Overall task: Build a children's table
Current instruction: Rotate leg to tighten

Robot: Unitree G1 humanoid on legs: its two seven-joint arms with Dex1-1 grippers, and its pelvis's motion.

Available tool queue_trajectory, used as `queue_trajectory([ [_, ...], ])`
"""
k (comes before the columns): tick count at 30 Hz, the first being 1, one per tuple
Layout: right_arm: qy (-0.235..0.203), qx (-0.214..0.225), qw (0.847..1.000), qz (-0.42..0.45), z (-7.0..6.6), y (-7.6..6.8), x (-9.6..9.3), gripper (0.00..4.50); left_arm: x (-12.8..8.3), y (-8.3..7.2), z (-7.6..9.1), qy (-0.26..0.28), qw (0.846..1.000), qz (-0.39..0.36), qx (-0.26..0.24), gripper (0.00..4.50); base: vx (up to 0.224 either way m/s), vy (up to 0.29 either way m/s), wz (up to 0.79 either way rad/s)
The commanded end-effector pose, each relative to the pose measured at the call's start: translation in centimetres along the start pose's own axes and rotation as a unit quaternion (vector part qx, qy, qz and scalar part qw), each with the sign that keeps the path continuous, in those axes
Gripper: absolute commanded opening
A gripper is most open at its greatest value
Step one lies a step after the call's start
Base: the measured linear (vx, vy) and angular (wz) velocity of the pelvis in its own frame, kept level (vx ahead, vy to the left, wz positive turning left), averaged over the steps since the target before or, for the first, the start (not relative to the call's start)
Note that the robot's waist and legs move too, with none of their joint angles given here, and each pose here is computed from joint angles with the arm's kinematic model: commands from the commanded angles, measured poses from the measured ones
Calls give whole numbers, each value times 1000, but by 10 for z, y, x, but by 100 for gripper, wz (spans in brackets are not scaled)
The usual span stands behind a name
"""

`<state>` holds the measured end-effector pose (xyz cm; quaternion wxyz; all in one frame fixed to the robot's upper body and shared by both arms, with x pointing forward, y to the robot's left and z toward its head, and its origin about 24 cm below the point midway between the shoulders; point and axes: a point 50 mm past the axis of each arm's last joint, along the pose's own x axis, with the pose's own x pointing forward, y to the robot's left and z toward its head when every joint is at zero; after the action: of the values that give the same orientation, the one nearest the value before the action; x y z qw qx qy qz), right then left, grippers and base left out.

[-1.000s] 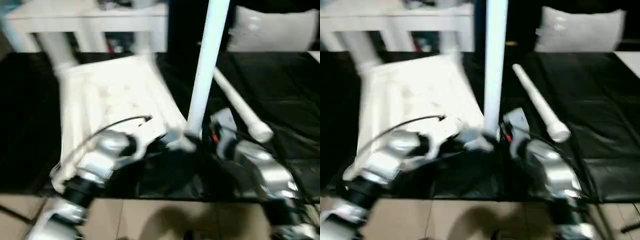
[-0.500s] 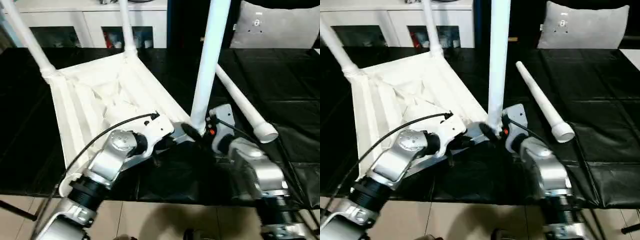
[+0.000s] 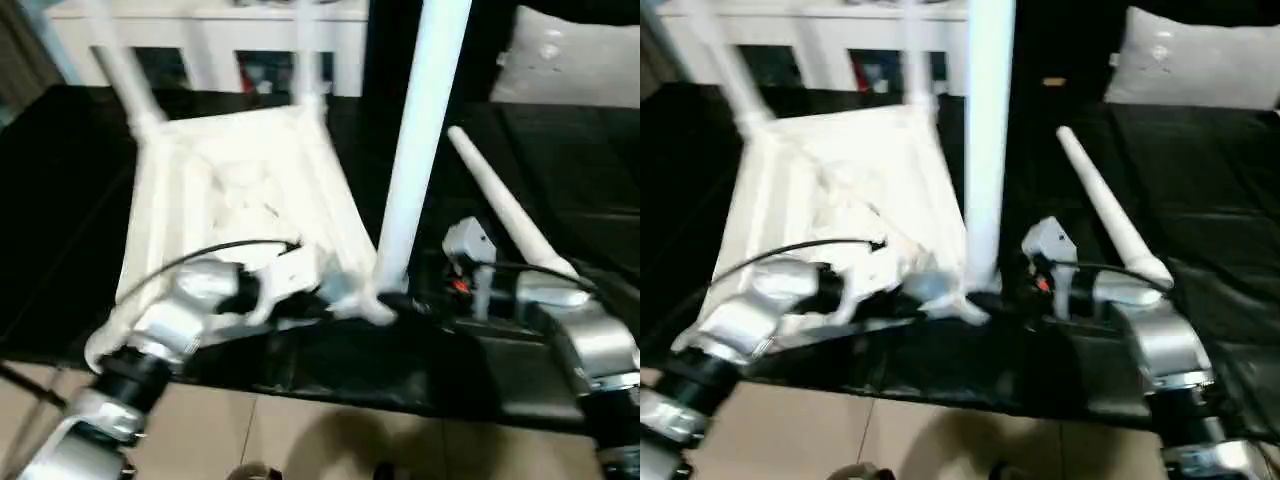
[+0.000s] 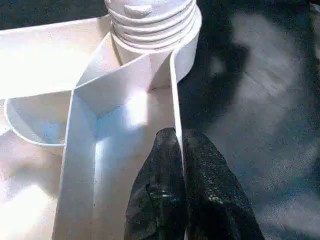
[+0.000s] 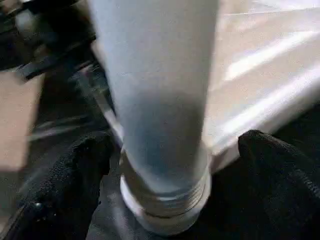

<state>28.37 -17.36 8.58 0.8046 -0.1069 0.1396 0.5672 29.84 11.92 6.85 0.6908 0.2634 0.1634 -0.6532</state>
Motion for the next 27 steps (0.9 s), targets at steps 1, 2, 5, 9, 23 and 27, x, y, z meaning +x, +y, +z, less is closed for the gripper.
queue_trajectory([
  [1,6,-25,999,26,4,1,1,448,6,-4,8,4,998,-51,40,0,0,0,0],
  [2,10,-27,999,37,3,2,1,448,6,-5,7,5,997,-58,43,0,0,0,0],
  [5,17,-32,997,66,1,6,-1,448,5,-5,5,10,996,-73,55,0,0,0,0],
  [9,25,-29,996,86,-2,9,0,409,5,-4,5,12,994,-83,65,0,0,0,0],
  [23,35,-24,996,83,-11,11,3,296,7,-4,1,11,993,-92,75,0,0,0,0],
  [27,5,1,996,93,-9,16,8,273,7,-3,2,-1,995,-81,60,0,0,0,0],
])
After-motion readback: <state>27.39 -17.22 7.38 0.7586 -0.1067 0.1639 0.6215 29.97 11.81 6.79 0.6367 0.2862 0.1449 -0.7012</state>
